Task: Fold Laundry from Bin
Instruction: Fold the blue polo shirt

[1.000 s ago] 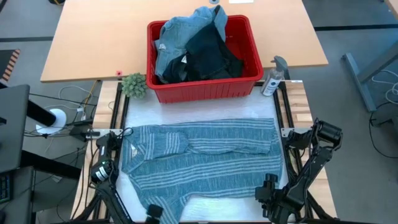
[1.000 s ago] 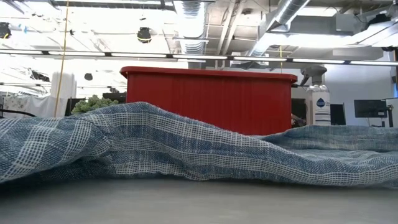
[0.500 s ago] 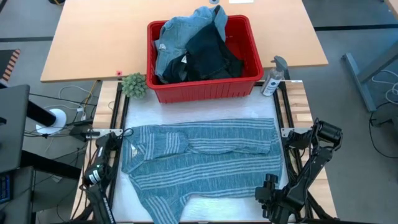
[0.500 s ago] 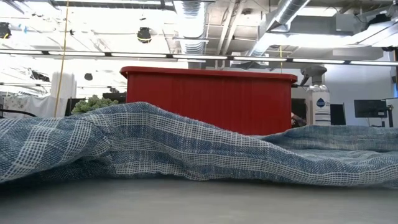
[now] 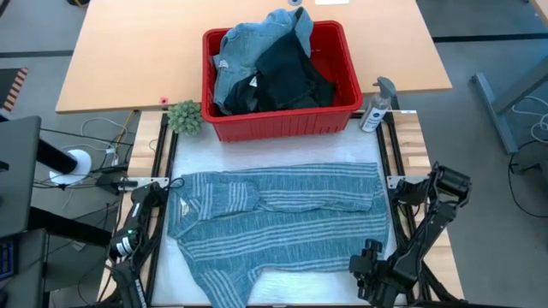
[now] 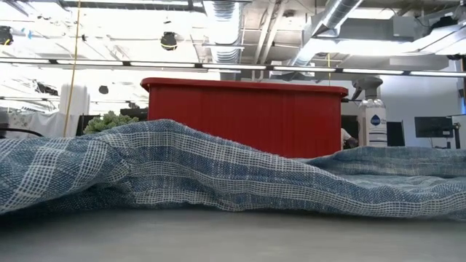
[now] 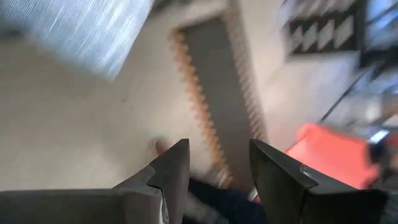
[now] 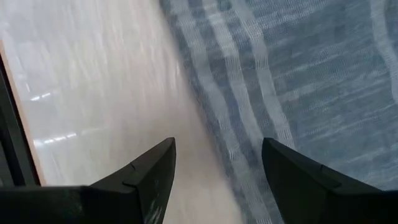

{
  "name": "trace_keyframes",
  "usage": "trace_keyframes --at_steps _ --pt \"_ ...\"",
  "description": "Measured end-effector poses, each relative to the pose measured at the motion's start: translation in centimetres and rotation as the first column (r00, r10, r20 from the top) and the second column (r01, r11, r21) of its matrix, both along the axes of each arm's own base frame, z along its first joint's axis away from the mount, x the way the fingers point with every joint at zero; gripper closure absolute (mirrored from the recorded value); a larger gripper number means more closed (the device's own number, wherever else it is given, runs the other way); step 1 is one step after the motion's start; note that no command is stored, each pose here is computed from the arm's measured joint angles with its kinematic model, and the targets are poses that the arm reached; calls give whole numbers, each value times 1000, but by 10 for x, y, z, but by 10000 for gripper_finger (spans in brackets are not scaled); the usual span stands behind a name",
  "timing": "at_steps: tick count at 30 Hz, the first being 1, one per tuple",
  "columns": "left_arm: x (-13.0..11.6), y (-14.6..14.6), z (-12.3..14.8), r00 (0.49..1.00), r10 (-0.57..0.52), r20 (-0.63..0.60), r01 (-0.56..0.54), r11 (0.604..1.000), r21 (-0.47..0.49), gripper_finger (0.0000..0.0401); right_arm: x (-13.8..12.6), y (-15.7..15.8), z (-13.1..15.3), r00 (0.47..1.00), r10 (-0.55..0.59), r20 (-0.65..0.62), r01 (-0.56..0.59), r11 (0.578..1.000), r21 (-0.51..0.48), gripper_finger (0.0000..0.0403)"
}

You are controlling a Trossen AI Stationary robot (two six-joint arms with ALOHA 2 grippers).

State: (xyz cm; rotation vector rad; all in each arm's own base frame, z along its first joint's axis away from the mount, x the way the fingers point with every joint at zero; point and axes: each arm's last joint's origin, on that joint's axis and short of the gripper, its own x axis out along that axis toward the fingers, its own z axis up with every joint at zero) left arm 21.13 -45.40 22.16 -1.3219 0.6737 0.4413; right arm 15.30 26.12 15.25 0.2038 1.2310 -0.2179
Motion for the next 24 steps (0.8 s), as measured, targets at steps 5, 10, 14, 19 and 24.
trace_keyframes --at_steps 5,10,14,19,24 --pt "10 7 5 962 77 263 -124 978 168 247 7 -5 0 999 -52 1 52 999 8 138" --pt "25 15 5 961 41 272 -120 952 280 247 14 -9 0 997 -80 0 80 997 7 138" --pt "28 25 3 959 58 276 -158 921 355 254 18 -11 0 995 -97 1 97 995 8 138" --pt "16 29 -5 989 -145 25 106 818 566 263 21 -14 0 996 -84 2 84 996 -4 138" --pt "18 17 -6 673 -639 -372 679 335 653 258 28 -18 0 998 -54 -22 53 999 -8 138"
